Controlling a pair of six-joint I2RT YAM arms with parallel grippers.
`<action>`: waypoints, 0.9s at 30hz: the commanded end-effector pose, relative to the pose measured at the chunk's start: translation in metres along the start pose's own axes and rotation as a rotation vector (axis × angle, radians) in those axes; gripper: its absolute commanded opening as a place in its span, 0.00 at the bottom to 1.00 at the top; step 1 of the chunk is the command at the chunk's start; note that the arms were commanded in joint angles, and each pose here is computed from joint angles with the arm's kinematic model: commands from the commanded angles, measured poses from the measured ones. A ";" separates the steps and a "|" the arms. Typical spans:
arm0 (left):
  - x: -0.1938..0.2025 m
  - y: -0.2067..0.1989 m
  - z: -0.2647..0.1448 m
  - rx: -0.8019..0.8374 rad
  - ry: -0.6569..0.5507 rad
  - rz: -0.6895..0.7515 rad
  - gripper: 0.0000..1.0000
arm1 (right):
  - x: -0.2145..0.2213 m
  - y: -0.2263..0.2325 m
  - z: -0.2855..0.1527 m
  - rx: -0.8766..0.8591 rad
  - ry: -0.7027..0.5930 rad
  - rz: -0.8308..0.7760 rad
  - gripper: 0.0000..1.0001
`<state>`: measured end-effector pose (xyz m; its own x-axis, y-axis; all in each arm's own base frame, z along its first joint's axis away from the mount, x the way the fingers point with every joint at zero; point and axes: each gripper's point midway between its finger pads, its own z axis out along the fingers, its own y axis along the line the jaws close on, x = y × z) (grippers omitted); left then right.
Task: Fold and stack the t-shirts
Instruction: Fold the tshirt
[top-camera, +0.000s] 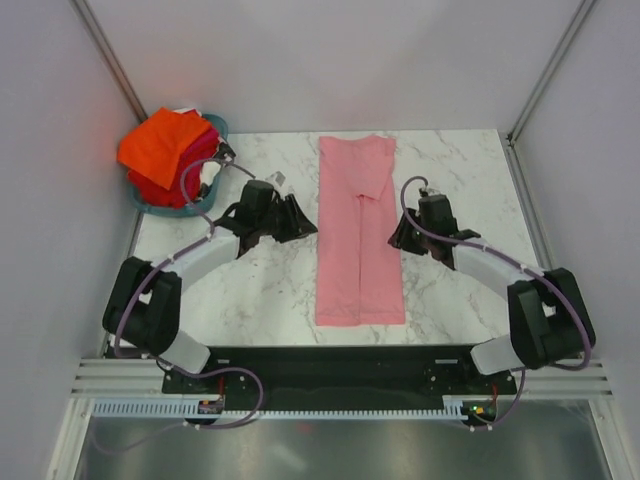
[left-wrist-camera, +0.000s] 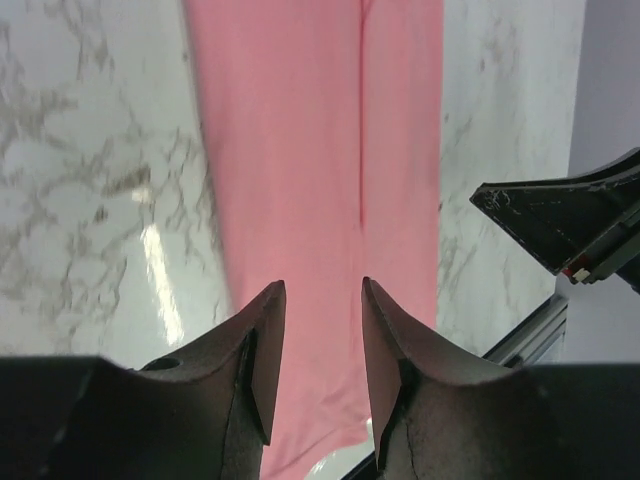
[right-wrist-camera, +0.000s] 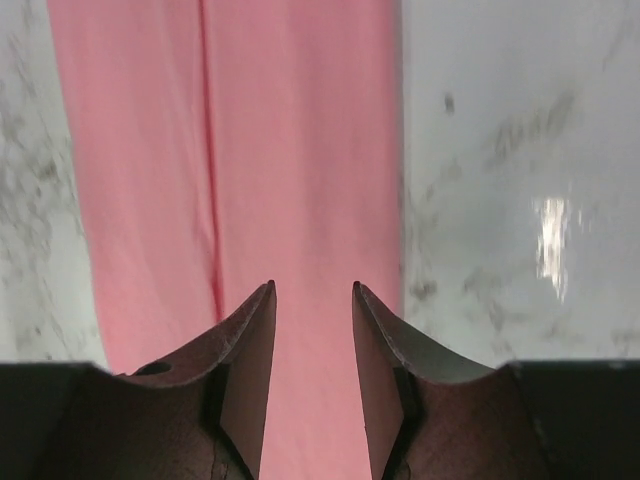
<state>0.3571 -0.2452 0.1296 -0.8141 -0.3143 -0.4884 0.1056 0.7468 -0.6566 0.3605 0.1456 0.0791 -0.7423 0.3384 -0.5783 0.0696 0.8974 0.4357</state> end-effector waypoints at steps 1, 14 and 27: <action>0.038 0.002 -0.012 0.030 0.001 0.020 0.45 | 0.038 -0.007 -0.028 -0.027 0.000 0.011 0.44; 0.201 0.016 -0.070 0.035 0.164 0.034 0.55 | 0.162 -0.026 -0.092 -0.044 0.211 0.020 0.45; 0.235 0.037 -0.069 -0.016 0.211 0.023 0.56 | 0.190 -0.034 -0.102 0.027 0.268 -0.005 0.43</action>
<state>0.1236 -0.2482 0.0275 -0.9268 -0.1131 -0.3581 0.1445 0.7728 -0.6180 0.1490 0.1548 0.0253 -0.8994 0.2218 -0.3767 0.0419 0.9015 0.4307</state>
